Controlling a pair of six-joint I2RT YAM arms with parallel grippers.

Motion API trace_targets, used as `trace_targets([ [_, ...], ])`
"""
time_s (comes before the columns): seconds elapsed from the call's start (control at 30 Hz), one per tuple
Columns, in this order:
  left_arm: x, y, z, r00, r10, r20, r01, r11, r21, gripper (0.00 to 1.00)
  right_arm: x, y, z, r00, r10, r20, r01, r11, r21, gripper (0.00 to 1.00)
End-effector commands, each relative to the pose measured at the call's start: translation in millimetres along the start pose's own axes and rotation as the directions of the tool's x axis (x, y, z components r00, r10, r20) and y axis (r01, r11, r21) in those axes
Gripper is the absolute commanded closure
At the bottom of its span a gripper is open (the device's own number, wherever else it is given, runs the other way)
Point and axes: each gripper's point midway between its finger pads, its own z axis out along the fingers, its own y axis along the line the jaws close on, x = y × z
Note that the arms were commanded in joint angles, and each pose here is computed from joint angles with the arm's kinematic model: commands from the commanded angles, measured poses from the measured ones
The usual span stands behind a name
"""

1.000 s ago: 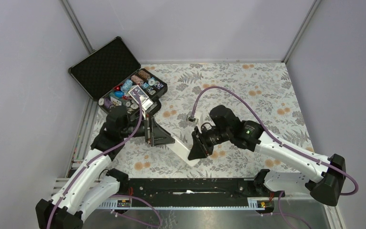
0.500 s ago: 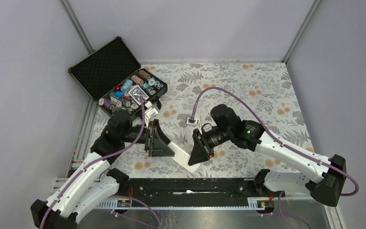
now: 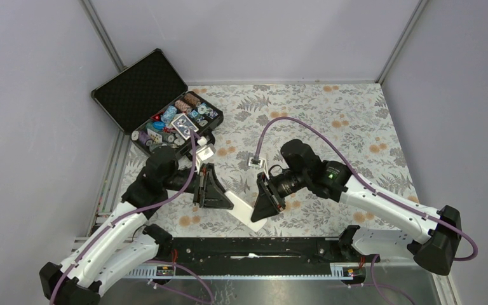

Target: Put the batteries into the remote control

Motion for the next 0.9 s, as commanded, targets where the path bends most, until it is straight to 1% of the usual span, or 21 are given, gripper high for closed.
trace_targets([
  [0.0,-12,-18,0,0.996,0.089,0.007,-0.089,0.995,0.051,0.79,-5,4,0,1.000,-0.009,0.009,0.010,0.999,-0.034,1.00],
  [0.07,-11,-16,1,0.997,0.079,0.007,-0.079,0.995,0.054,0.99,-5,2,1,1.000,-0.007,0.008,0.007,1.000,-0.028,1.00],
  [0.17,-11,-13,2,0.998,0.065,0.015,-0.065,0.997,0.051,1.00,-5,-1,2,1.000,-0.005,0.012,0.005,1.000,-0.014,1.00],
  [0.27,-14,-9,4,0.998,0.058,0.040,-0.059,0.998,0.035,1.00,-5,-7,1,1.000,-0.002,0.026,0.001,1.000,0.024,0.89],
  [0.3,-16,-8,4,0.997,0.056,0.050,-0.058,0.998,0.024,1.00,-5,-9,1,0.999,-0.002,0.032,0.001,0.999,0.036,0.82],
  [0.33,-17,-6,4,0.997,0.053,0.059,-0.054,0.998,0.012,1.00,-5,-13,0,0.999,0.004,0.041,-0.007,0.998,0.059,0.71],
  [0.43,-20,1,5,0.995,0.043,0.086,-0.041,0.999,-0.019,1.00,-7,-24,-5,0.996,0.006,0.089,-0.018,0.991,0.135,0.50],
  [0.57,-25,9,5,0.991,0.035,0.128,-0.027,0.998,-0.059,1.00,-12,-36,-17,0.986,-0.018,0.167,-0.024,0.969,0.247,0.34],
  [0.63,-27,13,5,0.988,0.026,0.149,-0.015,0.997,-0.076,1.00,-13,-41,-22,0.979,-0.024,0.204,-0.036,0.957,0.287,0.31],
  [0.73,-32,18,5,0.982,0.028,0.187,-0.008,0.995,-0.103,1.00,-14,-49,-31,0.962,-0.028,0.271,-0.068,0.938,0.340,0.29],
  [0.87,-38,24,4,0.971,0.017,0.239,0.014,0.992,-0.127,1.00,-19,-62,-43,0.925,-0.028,0.380,-0.137,0.906,0.399,0.27],
])
